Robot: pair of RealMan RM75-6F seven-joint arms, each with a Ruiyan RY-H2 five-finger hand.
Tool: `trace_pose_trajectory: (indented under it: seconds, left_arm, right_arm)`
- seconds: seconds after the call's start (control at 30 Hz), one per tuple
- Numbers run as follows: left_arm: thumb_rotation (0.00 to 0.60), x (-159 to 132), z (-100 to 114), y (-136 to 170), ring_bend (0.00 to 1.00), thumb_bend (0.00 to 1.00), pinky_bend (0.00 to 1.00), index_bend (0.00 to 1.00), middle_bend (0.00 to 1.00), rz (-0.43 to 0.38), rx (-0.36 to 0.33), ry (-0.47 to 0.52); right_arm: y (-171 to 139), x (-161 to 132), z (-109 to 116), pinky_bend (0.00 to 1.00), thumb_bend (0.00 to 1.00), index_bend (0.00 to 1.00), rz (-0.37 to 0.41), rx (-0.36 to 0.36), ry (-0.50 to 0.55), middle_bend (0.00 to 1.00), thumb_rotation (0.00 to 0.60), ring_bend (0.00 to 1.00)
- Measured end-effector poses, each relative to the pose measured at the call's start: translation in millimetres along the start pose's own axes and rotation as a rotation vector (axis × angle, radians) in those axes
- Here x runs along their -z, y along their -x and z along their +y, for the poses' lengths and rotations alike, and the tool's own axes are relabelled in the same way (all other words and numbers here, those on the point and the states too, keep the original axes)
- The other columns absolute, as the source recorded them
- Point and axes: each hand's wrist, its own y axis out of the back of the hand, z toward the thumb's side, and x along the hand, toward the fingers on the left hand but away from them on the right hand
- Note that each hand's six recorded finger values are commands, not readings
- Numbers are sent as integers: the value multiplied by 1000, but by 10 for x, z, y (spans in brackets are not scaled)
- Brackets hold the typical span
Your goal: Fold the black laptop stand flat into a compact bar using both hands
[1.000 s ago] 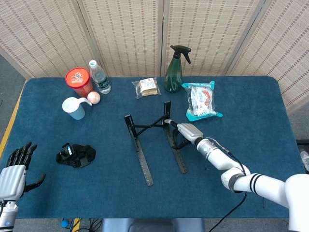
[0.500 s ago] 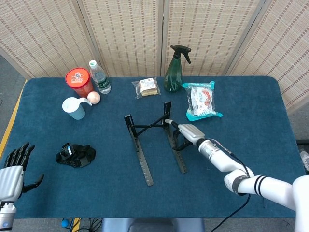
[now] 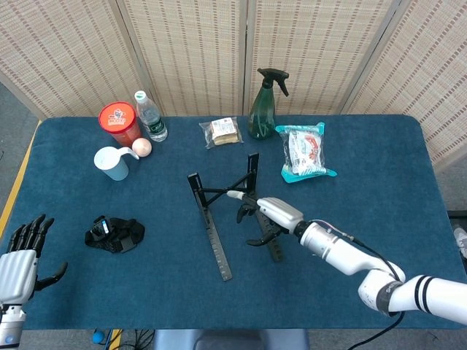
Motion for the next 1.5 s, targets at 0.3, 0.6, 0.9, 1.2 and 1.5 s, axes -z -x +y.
trace_pose_trajectory:
  seconds: [0.3,0.6,0.9,1.2,1.5]
  left_arm:
    - [600,-1,22,29,5,234,4,55,5,5,-3,-2]
    - [600,43,36,64,5,234,4,55,5,18,-2,3]
    - [600,102,45,87,5,234,4,56,5,33,-3,0]
    - [600,107,45,96,5,234,4,56,5,32,-5,8]
    - [600,128,52,113,5,235,4,56,5,40,-6,7]
  right_arm:
    - [293,-434,-257,128,36,15,148,-98,26,204,600,88]
    - [667,-477,-476,128,38,15,150,-141,41,205,600,88]
    - [957,-364,-645,128,40,15,102,-159,45,208,600,89]
    - [1184,-239,-722,128,42,15,41,-160,36,210,600,88]
    - [1389,-128,-692,128,43,15,-16,-124,54,212,600,88]
